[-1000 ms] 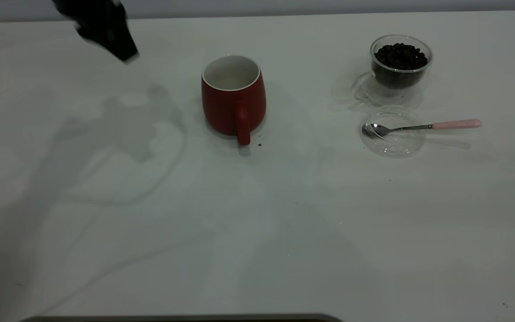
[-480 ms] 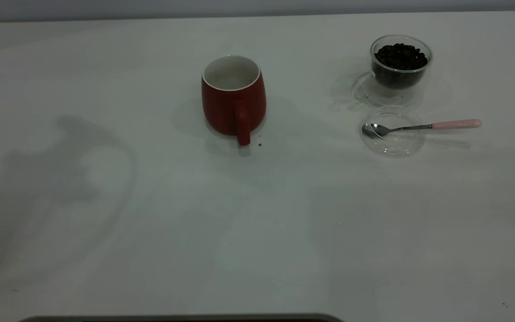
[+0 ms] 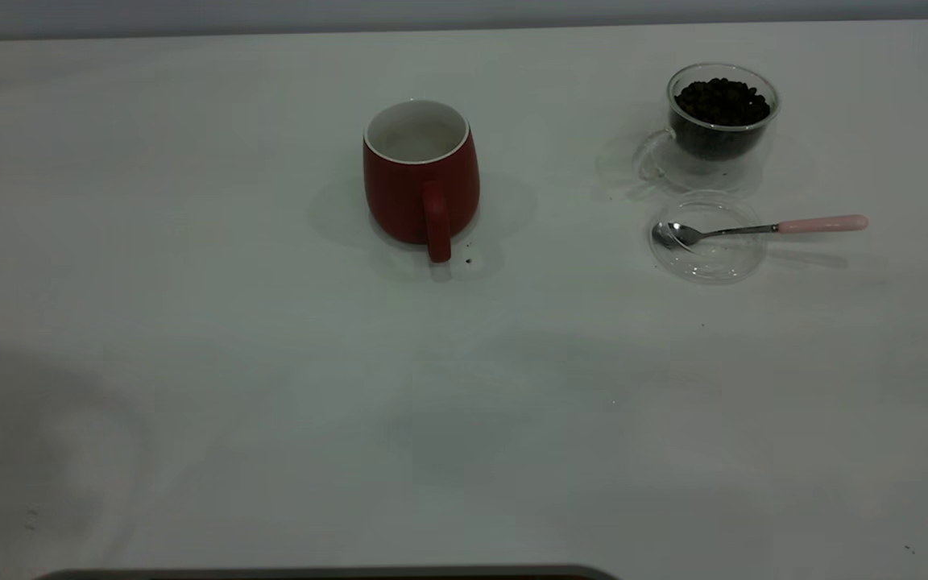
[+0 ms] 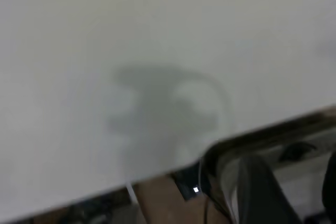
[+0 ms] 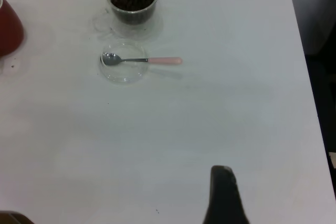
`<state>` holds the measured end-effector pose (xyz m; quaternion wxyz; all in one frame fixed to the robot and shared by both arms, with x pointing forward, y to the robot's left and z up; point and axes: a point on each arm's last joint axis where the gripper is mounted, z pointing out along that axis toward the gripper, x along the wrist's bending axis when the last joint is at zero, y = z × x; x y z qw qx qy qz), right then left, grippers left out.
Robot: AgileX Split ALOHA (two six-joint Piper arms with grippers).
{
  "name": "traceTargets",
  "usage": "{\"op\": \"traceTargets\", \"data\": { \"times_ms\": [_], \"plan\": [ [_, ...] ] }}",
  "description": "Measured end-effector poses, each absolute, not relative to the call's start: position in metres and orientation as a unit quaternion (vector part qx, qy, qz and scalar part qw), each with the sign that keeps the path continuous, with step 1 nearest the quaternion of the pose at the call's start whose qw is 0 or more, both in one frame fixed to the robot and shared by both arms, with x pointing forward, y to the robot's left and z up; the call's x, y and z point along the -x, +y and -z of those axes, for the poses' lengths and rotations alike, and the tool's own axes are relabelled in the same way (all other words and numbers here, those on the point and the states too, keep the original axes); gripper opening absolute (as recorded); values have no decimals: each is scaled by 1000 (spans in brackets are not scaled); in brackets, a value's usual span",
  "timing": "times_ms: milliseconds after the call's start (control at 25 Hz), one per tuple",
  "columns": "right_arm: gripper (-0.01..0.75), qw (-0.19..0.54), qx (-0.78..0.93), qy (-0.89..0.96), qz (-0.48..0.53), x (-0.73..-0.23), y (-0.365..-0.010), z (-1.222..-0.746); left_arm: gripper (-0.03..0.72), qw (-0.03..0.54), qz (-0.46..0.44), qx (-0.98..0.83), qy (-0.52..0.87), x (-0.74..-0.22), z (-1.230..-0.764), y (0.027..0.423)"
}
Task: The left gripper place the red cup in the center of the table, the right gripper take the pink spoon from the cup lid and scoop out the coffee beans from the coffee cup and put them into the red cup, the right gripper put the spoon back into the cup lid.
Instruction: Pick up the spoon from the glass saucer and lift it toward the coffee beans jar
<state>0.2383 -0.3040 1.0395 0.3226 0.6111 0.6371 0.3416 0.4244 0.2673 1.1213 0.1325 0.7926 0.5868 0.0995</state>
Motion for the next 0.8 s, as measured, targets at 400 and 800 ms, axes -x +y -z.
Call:
{"op": "traceTargets", "data": {
  "times_ms": [400, 800],
  "plan": [
    [557, 323, -611, 637, -342, -238, -304, -1040, 358, 162, -118, -761, 617, -315, -1041, 285],
    [557, 323, -611, 637, -342, -238, -304, -1040, 358, 246, -193, -724, 615, -266, -1038, 295]
  ]
}}
